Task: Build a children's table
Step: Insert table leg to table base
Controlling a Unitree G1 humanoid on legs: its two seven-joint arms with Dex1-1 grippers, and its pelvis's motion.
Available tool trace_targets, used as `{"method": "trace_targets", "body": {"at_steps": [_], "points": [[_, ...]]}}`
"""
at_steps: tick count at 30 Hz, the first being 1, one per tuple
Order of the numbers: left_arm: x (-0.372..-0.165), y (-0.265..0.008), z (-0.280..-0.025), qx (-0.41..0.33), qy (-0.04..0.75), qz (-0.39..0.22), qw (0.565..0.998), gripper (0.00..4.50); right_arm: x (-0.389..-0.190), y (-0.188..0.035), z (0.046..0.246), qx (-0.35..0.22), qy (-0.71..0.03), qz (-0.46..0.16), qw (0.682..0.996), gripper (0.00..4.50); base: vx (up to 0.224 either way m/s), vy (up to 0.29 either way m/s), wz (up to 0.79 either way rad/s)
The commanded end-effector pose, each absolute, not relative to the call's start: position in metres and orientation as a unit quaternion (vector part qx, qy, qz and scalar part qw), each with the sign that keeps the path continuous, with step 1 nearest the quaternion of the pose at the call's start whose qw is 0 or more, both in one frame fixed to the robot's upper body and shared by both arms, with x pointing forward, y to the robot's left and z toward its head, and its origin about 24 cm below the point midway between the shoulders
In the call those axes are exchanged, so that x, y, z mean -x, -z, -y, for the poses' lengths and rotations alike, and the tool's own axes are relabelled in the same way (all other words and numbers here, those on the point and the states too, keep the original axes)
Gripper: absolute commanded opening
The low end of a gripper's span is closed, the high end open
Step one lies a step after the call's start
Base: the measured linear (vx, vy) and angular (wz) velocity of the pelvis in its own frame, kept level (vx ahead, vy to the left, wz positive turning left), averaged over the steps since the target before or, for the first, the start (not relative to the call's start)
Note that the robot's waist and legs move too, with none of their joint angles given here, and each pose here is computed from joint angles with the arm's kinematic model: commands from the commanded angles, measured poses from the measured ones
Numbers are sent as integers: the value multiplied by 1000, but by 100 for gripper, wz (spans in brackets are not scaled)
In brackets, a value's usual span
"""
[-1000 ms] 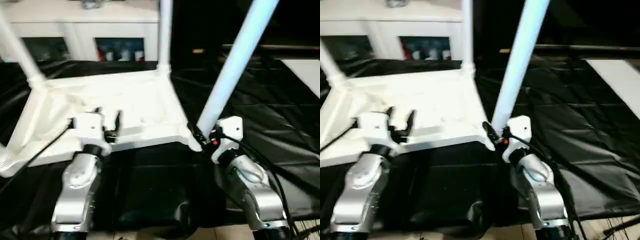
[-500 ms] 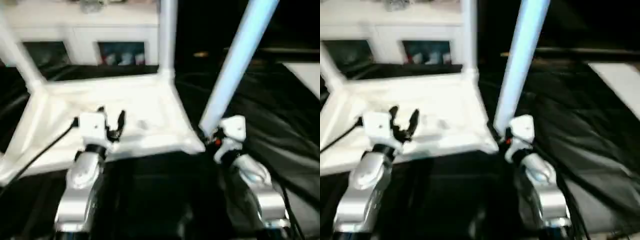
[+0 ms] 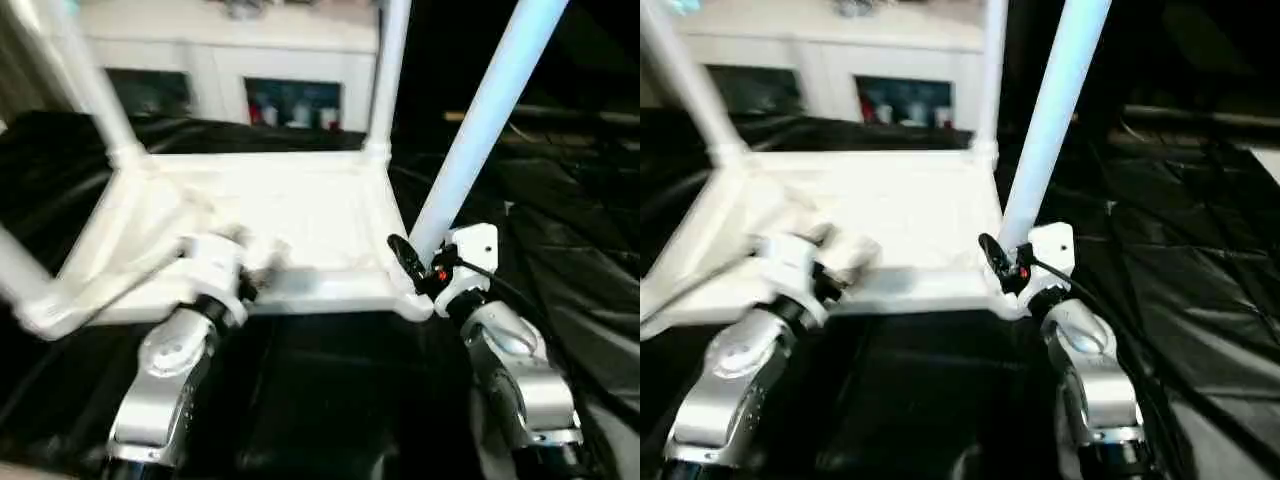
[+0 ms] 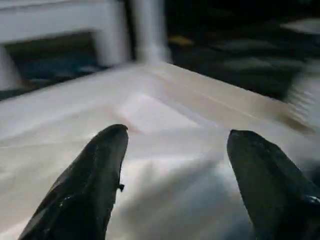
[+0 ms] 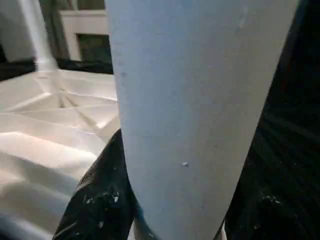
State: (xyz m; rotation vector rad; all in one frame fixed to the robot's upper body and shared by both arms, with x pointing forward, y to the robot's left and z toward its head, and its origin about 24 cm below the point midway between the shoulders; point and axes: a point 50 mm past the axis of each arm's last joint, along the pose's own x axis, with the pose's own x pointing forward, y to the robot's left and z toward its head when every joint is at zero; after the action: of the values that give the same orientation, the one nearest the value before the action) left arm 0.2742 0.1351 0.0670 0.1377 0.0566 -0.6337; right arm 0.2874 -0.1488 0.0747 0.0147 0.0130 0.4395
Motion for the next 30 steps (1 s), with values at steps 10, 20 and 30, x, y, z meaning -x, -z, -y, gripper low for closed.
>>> {"method": "trace_targets", "body": {"at_steps": [10, 20, 30], "points": [[-314, -63, -114, -205, 519, -142, 817, 438, -294, -83, 177, 46, -289, -35, 956, 186, -71, -4, 1], [-348, -67, -109, -245, 534, -181, 789, 355, -290, -83, 178, 50, -305, -37, 950, 186, 0, 0, 0], [-357, -66, -104, -247, 582, -227, 741, 262, -283, -80, 181, 51, -303, -42, 951, 186, 0, 0, 0]]}}
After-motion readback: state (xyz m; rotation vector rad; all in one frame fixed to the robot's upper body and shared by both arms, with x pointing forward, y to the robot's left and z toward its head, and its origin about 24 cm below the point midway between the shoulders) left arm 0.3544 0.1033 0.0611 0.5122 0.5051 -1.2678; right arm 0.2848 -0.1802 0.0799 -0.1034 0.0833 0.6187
